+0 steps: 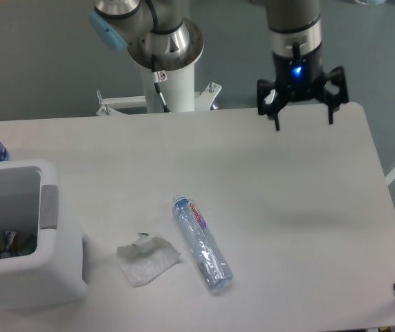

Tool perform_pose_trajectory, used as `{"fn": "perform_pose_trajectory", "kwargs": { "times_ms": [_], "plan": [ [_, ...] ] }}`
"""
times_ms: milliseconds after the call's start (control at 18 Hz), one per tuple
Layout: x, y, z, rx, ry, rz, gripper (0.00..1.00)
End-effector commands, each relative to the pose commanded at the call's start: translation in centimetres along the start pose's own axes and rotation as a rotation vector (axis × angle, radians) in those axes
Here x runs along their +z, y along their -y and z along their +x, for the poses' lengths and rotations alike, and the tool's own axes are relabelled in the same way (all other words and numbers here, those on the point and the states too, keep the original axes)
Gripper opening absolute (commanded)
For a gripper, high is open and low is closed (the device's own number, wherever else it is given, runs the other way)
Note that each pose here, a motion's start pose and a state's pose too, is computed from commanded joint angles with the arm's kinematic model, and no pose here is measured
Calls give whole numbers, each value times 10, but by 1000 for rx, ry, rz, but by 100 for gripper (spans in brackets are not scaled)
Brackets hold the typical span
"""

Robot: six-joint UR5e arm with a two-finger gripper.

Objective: Place the trash in the trash can
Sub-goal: 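Lower the open gripper down onto the crumpled white tissue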

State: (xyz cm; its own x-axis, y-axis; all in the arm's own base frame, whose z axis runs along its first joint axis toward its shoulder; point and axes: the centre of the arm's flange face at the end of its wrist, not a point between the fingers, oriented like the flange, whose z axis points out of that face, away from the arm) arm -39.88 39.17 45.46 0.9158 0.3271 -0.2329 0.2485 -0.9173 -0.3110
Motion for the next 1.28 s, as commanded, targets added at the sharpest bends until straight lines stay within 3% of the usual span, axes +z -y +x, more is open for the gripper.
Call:
{"fn": "perform_pose_trajectory", "kwargs": {
  "times_ms": [278, 556, 778, 944, 1278],
  "plan": [
    [44, 41, 73, 184, -94, -20, 100],
    [91, 53, 129, 513, -232, -6, 100],
    [122, 68, 175, 577, -344, 61, 100],
    [143, 73, 199, 600, -365, 112, 100],
    [182, 70, 233, 636, -413, 76, 100]
  ]
}}
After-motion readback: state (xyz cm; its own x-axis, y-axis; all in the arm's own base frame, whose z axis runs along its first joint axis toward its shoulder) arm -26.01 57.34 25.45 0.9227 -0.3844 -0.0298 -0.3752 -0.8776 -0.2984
